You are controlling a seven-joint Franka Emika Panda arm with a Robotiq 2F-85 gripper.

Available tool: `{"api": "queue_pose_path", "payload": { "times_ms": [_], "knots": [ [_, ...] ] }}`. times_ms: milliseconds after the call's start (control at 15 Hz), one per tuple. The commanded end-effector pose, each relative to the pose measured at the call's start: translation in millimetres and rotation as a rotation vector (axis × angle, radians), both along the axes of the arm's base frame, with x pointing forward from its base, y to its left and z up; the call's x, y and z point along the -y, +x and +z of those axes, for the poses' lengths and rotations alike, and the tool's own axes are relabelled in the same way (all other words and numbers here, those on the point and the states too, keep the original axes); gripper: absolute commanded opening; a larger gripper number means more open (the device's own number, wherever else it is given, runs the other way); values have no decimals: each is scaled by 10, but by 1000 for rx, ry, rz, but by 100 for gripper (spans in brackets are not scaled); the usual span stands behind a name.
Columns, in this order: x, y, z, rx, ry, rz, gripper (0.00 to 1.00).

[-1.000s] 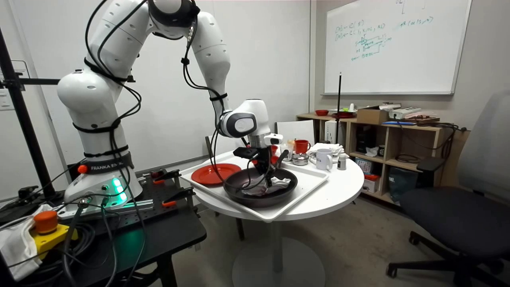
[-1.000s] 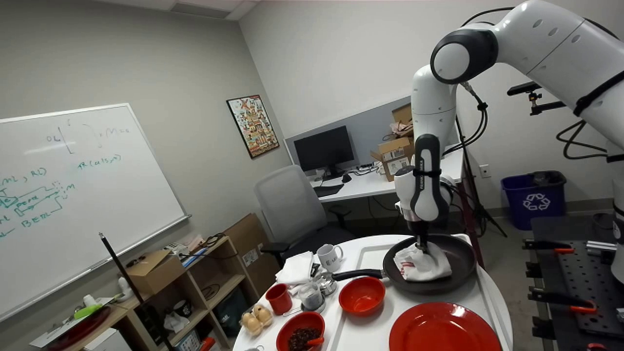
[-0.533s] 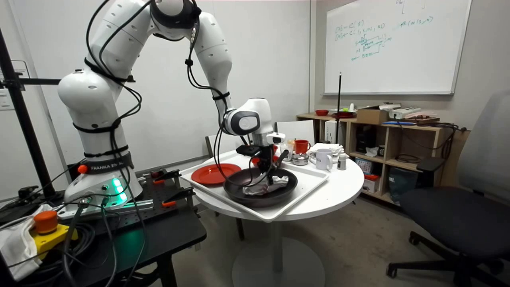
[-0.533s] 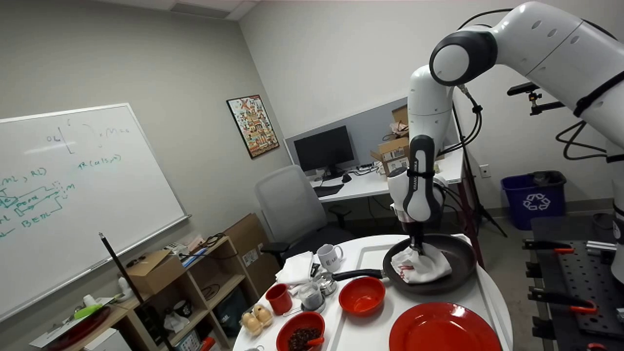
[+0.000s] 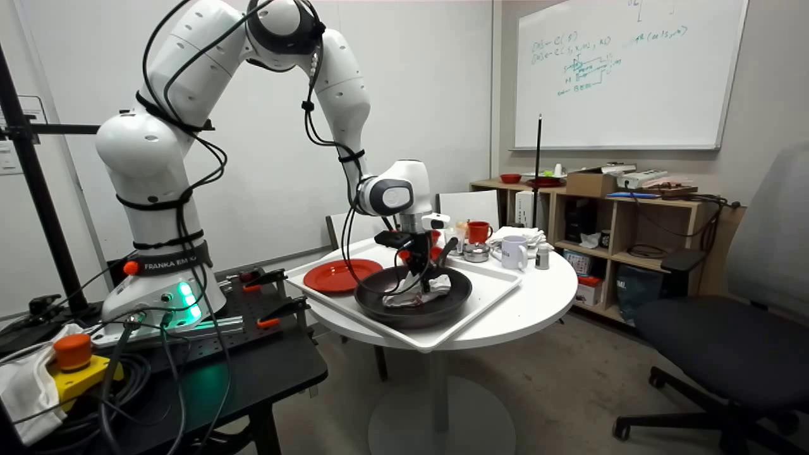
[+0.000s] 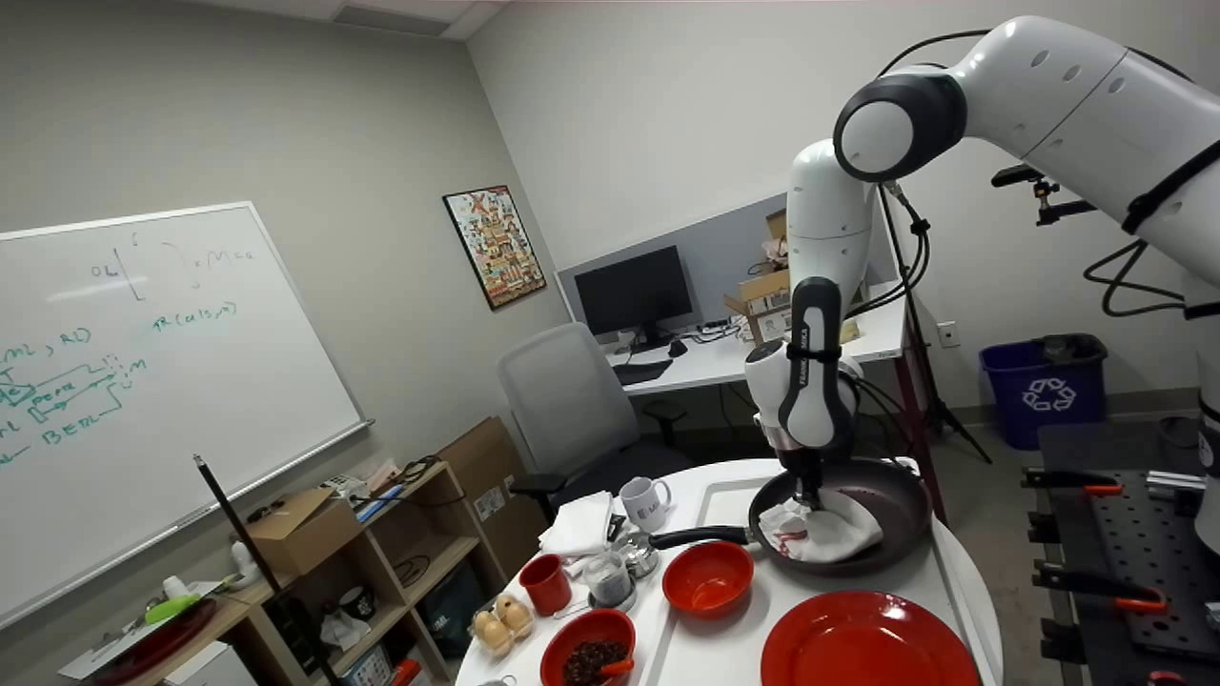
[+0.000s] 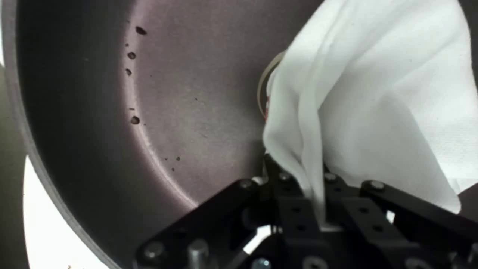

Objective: Use the tea towel to wipe the pan

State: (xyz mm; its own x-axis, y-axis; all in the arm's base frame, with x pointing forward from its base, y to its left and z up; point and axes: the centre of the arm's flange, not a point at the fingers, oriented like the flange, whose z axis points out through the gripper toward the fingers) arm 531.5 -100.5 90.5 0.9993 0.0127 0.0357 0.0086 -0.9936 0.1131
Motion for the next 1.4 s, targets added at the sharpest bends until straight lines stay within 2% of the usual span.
{"api": "queue_pose_path", "payload": {
  "times_ms": [0,533,1000,1333],
  "knots": [
    [-182,68,-98,-22,5,-3,5],
    [-452,-68,-166,-74,35,61,5],
    [-539,-363,-177,-217,77,131,5],
    [-436,-667,-193,-301,79,172,5]
  ]
}}
